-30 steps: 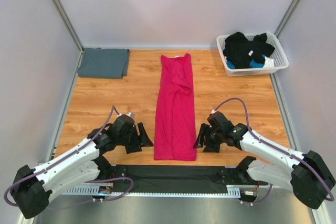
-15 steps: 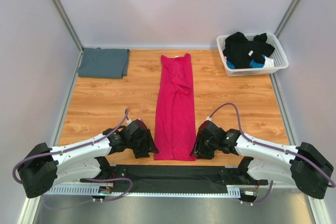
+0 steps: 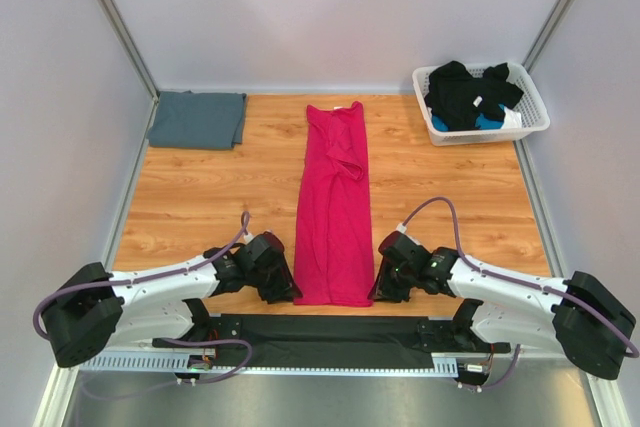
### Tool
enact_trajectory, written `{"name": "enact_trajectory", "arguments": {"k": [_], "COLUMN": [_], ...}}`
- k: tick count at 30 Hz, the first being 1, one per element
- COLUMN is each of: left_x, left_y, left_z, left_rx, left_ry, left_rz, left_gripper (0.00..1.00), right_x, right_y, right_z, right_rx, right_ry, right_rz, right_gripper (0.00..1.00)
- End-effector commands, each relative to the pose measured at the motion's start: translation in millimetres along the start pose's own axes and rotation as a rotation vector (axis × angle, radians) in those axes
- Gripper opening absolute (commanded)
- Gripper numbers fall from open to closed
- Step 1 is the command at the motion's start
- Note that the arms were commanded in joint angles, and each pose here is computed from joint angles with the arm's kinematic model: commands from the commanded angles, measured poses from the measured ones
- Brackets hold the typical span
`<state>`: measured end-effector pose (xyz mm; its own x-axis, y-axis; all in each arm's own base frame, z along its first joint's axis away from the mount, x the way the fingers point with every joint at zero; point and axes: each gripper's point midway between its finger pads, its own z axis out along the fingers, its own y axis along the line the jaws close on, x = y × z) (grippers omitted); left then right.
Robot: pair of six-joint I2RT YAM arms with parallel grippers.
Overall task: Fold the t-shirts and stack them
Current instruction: Fold the tshirt
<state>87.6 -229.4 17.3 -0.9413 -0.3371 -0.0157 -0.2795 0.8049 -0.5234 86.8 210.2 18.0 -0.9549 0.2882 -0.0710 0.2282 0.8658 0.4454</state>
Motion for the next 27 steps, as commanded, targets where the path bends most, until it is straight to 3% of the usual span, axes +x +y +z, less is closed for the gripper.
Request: {"name": "enact_trajectory", "arguments": {"k": [1, 2, 3, 17, 27], "left_x": [0.5, 0.2, 0.4, 1.2, -71.3], "left_y": [4.4, 4.9, 9.7, -2.7, -73.4], "left_z": [2.9, 2.4, 1.2, -37.2, -95.8], "left_rx": [-0.015, -0.022, -0.047, -0.052, -0.038], "left_ry": [-0.008, -0.009, -0.01, -0.075, -0.29], "left_rz": [-0.007, -0.01, -0.013, 0.079, 0.264], "left_gripper": [0.13, 0.0, 0.0, 0.0, 0.0], "right_x": [-3.2, -2.9, -3.4, -5.2, -65.1], "right_y": [0.6, 1.4, 2.2, 22.8, 67.4], "right_z": [1.4, 1.1, 0.2, -27.9, -74.3], "right_rx": [-0.008, -0.011, -0.017, -0.121, -0.151], "right_ry": [-0.027, -0.025, -0.027, -0.057, -0.222], "right_rz": [0.01, 0.01, 0.015, 0.019, -0.041], "right_gripper": [0.09, 0.04, 0.0, 0.0, 0.0]}}
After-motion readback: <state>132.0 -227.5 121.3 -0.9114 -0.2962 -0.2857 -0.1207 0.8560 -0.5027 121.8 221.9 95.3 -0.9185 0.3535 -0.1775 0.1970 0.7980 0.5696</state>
